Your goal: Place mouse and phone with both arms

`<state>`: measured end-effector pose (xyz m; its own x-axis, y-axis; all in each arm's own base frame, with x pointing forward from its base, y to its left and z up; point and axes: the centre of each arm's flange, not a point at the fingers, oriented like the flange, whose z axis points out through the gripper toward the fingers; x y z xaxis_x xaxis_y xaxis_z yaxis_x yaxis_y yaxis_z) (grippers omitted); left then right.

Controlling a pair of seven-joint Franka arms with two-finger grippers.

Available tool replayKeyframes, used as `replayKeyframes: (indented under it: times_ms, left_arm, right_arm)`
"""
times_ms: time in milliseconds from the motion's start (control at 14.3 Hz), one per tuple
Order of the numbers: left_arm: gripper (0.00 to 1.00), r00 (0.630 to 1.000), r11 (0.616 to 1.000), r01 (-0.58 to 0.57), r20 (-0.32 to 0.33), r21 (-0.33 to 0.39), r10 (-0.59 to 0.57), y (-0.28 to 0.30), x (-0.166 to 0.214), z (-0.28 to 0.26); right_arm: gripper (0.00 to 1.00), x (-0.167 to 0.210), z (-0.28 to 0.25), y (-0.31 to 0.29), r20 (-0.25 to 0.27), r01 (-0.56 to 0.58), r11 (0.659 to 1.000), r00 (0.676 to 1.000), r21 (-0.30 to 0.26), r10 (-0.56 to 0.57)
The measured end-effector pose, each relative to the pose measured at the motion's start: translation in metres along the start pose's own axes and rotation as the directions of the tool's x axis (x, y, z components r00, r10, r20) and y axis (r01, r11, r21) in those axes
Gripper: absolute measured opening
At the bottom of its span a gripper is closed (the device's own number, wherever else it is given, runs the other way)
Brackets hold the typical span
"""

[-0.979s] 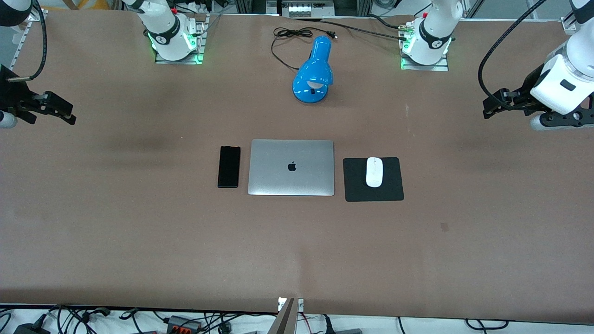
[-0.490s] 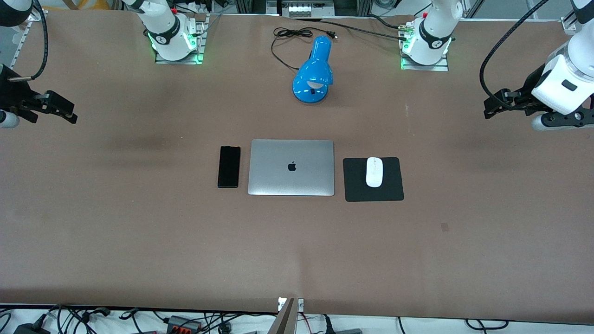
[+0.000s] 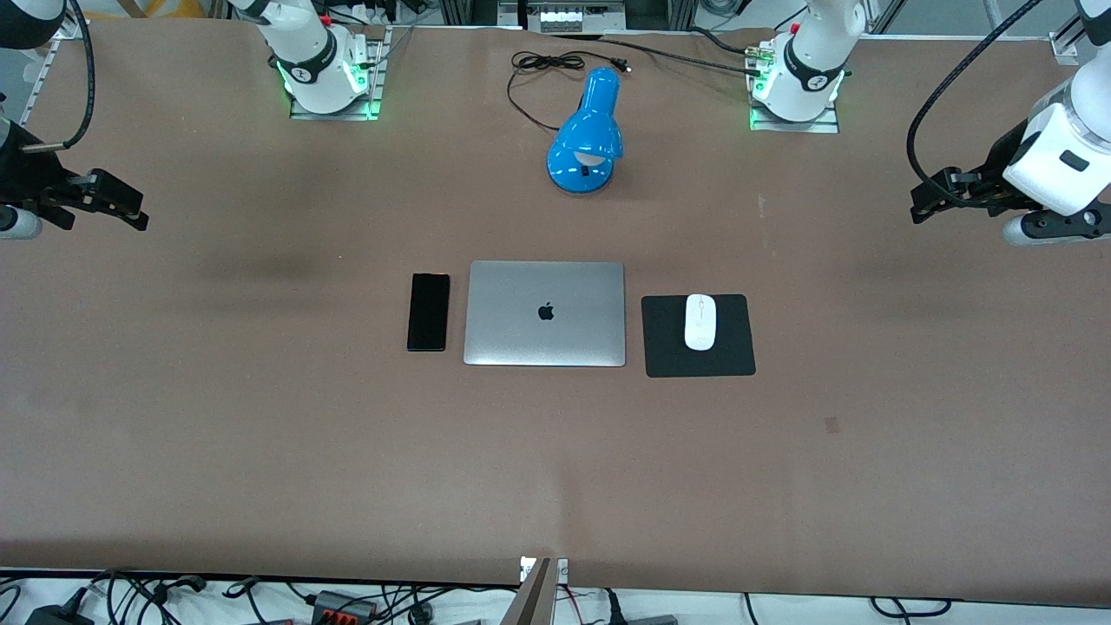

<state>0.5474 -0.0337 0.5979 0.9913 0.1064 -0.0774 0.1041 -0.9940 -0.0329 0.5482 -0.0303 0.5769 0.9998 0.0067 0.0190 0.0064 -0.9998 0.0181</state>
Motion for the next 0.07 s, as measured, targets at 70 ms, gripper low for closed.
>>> replayKeyframes:
  times_ms: [70]
  left_arm:
    - [1.0,1.0,1.0,0.0,0.0,0.0,0.0,0.0,0.0,0.0]
  right_arm:
    - [1.0,0.0,0.0,0.0,0.0,0.0,1.0,1.0,0.0,0.0]
